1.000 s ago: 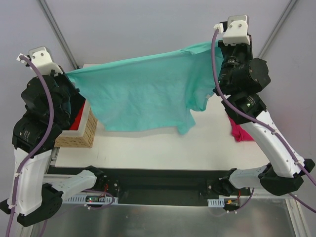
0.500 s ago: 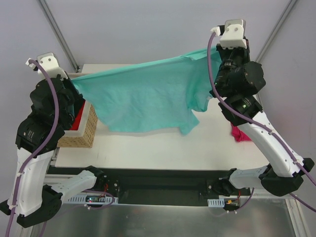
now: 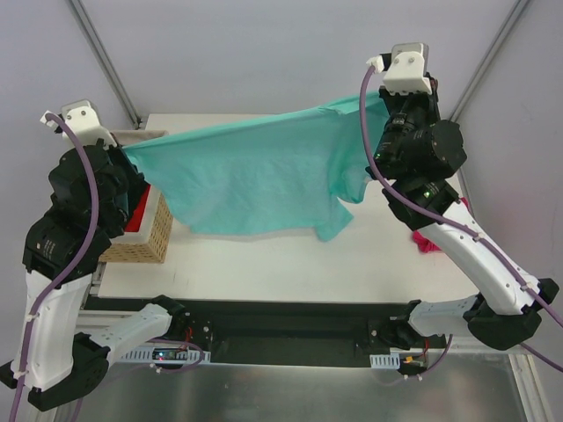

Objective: Fold and stack the t-shirts
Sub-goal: Flatten out the tshirt

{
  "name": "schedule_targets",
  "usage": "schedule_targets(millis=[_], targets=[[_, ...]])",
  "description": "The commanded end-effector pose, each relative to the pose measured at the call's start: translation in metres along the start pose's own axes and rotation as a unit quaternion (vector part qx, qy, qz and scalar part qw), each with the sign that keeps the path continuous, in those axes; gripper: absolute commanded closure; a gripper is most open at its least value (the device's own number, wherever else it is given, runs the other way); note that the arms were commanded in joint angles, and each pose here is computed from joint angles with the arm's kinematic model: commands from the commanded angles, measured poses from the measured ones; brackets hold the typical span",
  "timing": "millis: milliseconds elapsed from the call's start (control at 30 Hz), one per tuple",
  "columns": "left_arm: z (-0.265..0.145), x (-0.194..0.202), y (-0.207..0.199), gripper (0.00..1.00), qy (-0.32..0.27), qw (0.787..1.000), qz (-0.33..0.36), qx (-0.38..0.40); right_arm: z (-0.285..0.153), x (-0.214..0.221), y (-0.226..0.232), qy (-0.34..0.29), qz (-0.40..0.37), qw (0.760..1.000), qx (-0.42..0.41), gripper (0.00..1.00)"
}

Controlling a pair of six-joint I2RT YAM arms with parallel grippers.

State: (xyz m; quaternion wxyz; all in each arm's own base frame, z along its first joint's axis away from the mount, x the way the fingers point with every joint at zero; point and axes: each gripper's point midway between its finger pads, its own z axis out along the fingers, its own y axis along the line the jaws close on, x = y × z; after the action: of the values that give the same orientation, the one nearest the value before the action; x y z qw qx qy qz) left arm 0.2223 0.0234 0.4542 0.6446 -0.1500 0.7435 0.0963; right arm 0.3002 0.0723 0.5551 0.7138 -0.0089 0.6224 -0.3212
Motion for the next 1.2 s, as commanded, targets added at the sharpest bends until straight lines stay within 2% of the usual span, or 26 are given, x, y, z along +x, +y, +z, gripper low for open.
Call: schedule_targets(millis=[0,667,1167], targets=[[-0.007,0.002,0.031,1.0,-0.003,0.998,0.01,-0.063,-0.009,0.002,-0.059,0.024,0.06,0.996,0.059,0.99],[-0.016,0.005,0.035,1.0,0.003,0.999,-0.005,-0.049,-0.025,-0.007,-0.076,0.01,0.063,0.996,0.063,0.99],[-0.018,0.009,0.039,1.0,0.01,0.998,0.005,-0.055,-0.024,-0.006,-0.058,0.013,0.049,0.997,0.058,0.99]])
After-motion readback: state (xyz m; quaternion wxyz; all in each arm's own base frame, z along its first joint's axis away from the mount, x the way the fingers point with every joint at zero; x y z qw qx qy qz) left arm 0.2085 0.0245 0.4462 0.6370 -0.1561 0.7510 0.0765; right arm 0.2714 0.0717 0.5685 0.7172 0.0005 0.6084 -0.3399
